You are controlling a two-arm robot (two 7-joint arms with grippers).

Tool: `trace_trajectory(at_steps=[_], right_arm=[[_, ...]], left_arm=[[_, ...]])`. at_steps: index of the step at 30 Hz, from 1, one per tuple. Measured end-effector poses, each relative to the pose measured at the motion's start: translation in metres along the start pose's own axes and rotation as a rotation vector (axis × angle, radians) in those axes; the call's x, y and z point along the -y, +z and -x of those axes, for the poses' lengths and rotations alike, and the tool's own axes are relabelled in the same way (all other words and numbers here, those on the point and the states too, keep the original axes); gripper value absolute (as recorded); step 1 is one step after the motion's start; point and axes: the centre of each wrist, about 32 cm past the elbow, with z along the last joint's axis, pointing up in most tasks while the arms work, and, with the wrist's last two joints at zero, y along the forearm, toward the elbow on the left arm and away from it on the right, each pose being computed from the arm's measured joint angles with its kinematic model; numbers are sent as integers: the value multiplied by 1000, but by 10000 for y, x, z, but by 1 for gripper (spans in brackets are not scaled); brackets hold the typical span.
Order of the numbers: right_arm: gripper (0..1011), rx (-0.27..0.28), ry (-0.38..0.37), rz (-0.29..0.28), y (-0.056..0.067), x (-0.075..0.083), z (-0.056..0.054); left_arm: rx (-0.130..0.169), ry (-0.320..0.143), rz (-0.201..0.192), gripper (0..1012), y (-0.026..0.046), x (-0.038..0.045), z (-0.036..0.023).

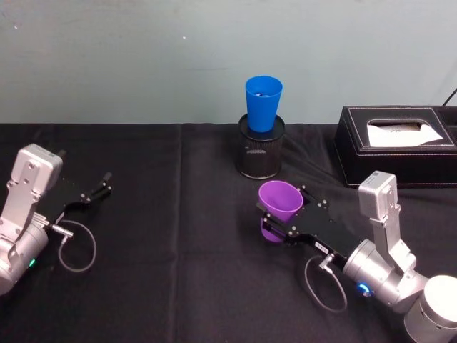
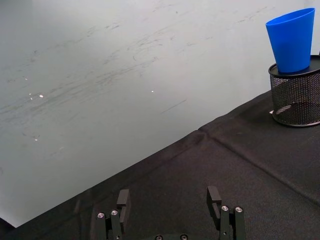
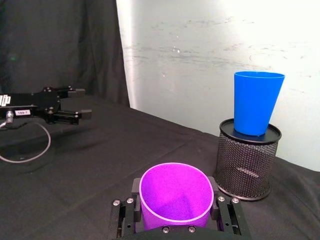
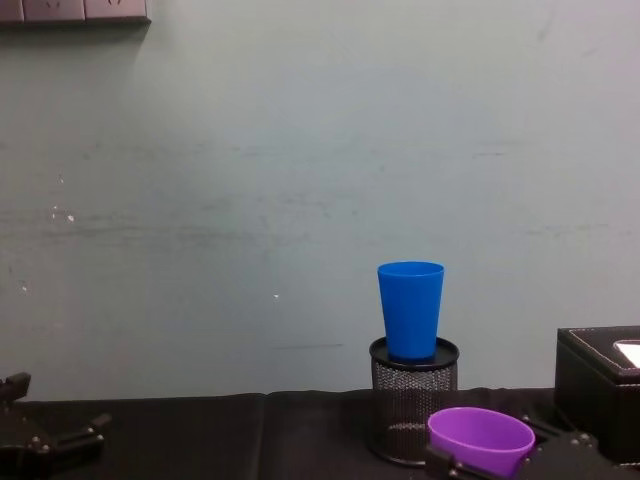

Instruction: Pick up one cup with a gripper and tap it against the other cup.

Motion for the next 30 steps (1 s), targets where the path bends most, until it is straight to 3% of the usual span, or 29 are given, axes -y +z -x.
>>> trace_trajectory(at_steps=[9,30], right_arm=[[747,37,-8,-4,-69,-3,28],[747,41,-18,12,-159,-21,48]], left_arm=[[0,0,0,1000,0,0,0],[0,0,0,1000,0,0,0]])
